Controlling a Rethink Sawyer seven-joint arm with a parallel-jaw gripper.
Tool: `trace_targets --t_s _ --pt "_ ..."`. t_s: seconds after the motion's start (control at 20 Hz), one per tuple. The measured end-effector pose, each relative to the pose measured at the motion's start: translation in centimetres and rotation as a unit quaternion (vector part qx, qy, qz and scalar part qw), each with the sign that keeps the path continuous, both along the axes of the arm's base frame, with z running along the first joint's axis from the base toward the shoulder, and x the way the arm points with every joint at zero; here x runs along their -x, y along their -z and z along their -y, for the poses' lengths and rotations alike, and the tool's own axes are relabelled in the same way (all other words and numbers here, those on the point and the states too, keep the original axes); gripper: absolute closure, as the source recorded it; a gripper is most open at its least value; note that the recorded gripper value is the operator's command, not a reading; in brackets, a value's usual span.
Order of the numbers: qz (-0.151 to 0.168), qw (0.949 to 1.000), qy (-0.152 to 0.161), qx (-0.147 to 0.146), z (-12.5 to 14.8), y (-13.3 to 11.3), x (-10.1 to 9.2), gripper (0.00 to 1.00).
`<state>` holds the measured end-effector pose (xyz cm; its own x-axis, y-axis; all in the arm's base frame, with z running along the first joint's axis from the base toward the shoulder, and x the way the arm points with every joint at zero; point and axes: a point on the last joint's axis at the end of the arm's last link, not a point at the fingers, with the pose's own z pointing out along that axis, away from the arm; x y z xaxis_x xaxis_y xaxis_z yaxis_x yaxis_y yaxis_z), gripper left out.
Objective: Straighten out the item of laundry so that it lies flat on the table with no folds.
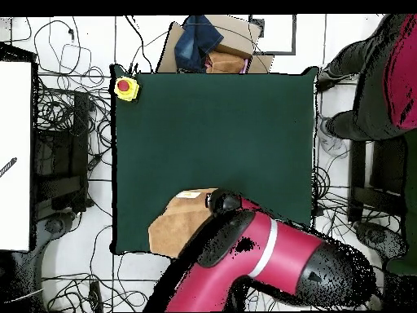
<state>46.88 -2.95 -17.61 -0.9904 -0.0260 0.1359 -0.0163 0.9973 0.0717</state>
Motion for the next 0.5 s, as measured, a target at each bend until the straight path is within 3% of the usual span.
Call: trace_targets --t_s 0.5 --pt "-0.021 0.9992 -0.031 0.015 -0.40 0.19 -0.57 0.00"
